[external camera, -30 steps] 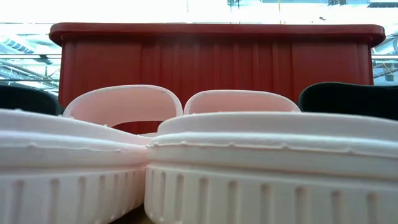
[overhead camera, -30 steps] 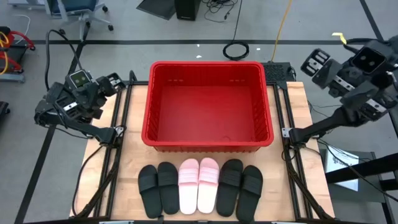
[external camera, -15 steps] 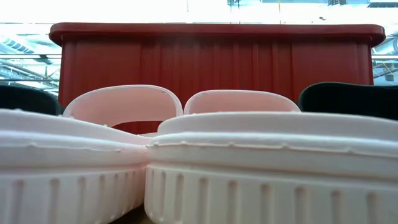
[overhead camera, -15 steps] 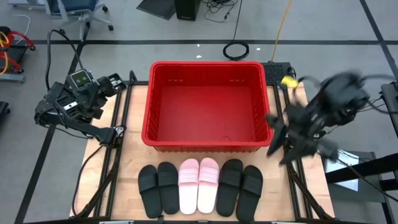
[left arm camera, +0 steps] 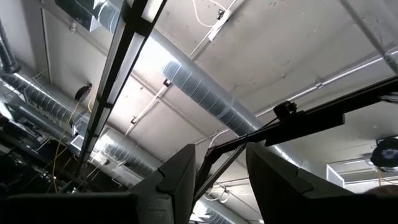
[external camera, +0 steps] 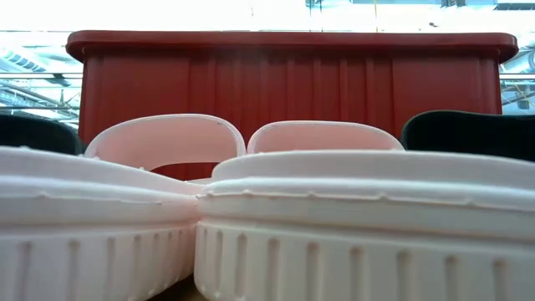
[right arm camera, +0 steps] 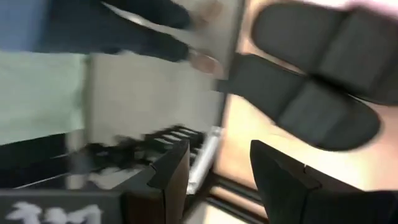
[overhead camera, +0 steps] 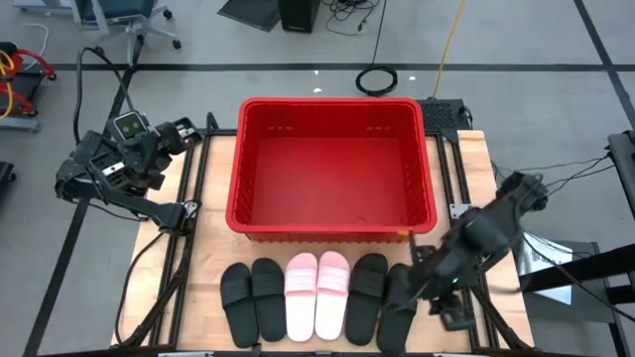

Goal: Pick and place slides into bin
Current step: Put the black slide into the red bin

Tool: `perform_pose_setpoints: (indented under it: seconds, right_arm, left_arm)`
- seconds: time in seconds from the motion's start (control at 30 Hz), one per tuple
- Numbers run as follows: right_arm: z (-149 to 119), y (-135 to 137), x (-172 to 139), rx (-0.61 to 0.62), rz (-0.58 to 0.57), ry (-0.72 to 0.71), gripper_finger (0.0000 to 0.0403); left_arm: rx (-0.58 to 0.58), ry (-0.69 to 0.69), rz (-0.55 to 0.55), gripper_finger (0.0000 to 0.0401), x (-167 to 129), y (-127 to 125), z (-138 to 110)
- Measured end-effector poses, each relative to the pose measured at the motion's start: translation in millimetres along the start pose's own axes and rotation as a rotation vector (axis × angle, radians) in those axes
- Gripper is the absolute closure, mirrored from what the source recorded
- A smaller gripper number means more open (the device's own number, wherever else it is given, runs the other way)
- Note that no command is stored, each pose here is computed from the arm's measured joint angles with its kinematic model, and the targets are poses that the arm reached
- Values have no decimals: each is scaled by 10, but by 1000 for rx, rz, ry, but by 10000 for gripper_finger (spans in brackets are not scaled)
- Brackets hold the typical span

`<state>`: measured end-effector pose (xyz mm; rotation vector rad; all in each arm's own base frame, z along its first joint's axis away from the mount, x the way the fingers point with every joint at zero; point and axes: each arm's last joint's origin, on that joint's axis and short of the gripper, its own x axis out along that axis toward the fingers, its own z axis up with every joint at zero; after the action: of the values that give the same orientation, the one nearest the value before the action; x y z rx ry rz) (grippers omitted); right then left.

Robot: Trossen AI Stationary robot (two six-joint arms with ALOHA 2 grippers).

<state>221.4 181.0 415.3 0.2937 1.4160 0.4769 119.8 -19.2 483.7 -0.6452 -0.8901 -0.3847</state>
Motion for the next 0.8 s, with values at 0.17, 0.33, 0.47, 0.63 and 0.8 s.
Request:
perform_pose_setpoints:
  seconds: [0.17,0.33,0.47,0.63,0.8]
  right_arm:
    - [-17,-90,575,55,-139,32,243]
    - [-58,-123,1071,91,-174,-23,243]
    - [-86,-168,1271,149,-185,-56,243]
    - [-87,-210,1362,161,-231,-114,243]
    - [-35,-193,1490,96,-247,-167,243]
  left_arm:
    - [-4,33,22,254,-1,21,-31]
    - [-23,56,38,254,-2,36,-54]
    - [-40,55,39,254,-3,36,-54]
    - [-49,60,42,254,-4,38,-58]
    - [-61,86,61,254,-6,56,-84]
